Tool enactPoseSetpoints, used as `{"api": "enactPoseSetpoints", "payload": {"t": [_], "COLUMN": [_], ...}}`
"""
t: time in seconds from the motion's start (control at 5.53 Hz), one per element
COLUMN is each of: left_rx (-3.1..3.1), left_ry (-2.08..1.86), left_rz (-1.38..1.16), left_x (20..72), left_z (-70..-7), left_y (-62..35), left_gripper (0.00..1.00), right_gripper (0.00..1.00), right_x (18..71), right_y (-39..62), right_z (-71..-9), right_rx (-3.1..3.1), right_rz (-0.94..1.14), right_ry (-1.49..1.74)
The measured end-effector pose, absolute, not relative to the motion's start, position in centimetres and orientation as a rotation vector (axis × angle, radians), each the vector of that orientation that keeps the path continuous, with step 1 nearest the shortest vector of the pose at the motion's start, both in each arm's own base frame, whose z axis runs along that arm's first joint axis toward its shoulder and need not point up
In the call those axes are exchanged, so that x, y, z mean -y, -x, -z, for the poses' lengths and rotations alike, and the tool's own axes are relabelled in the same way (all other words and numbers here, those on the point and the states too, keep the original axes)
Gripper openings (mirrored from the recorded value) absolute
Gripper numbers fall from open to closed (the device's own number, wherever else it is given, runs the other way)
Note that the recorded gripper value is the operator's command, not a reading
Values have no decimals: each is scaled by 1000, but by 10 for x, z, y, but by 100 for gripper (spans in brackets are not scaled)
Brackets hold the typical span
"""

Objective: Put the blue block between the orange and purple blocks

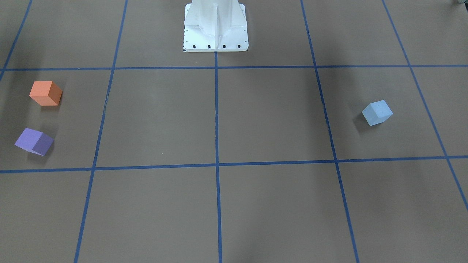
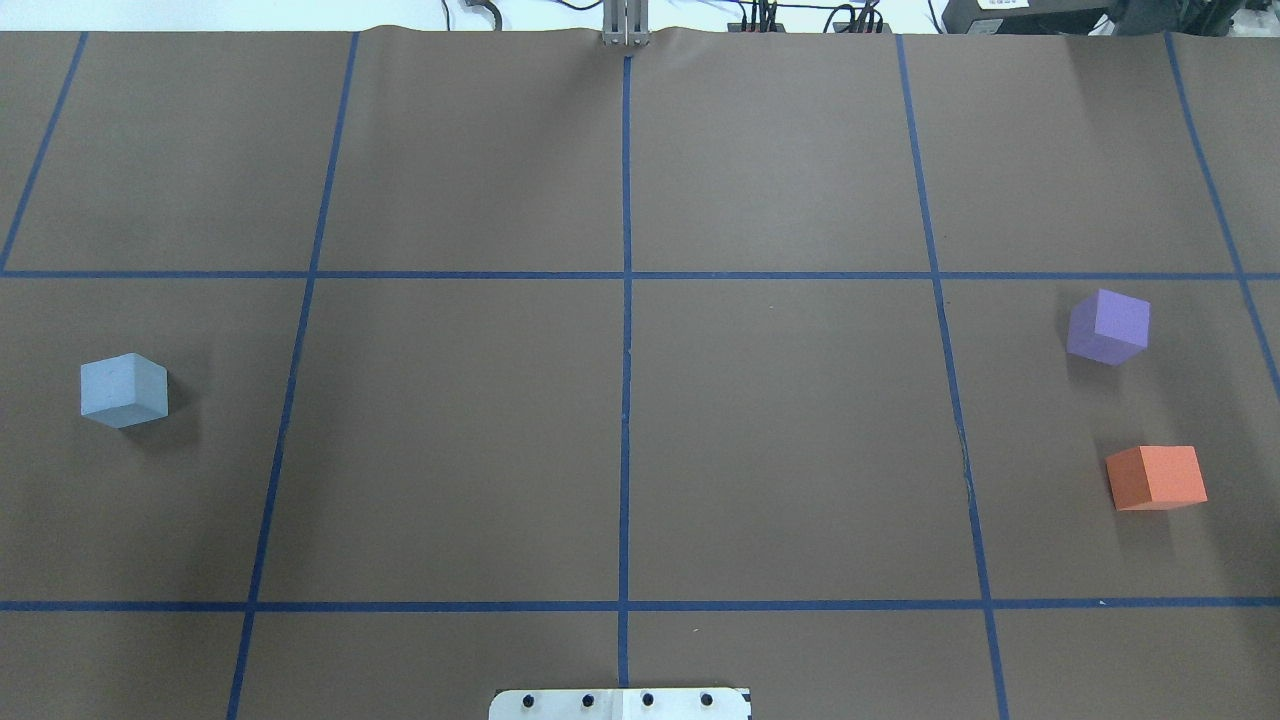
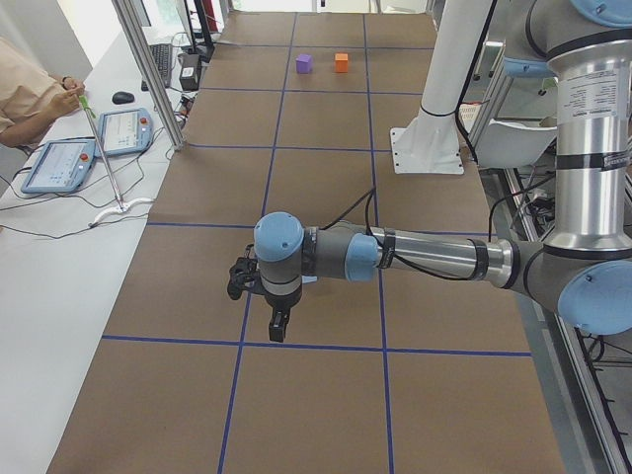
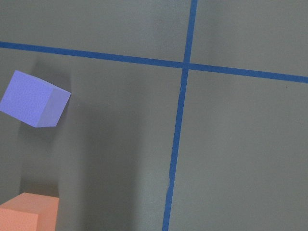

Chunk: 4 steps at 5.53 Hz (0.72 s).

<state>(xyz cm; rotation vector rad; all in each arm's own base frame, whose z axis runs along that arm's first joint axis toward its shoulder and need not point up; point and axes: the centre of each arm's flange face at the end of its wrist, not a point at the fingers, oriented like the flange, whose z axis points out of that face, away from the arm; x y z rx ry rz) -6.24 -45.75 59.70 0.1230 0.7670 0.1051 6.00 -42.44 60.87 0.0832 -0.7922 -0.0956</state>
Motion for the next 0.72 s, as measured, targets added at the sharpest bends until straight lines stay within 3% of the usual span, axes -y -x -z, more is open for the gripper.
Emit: {"api": "enactPoseSetpoints", "payload": {"t": [0.72], "left_rx": [-804], "left_ry": [-380], "left_rz": [-219], "left_x": [473], "left_z": [-541], "left_y": [56], "left_gripper": [100], "right_gripper": [100], "right_x": [424], "right_y": [-60], "right_z": [-608], "right_rx": [794], "right_rz": [95], "right_ry": [-84]}}
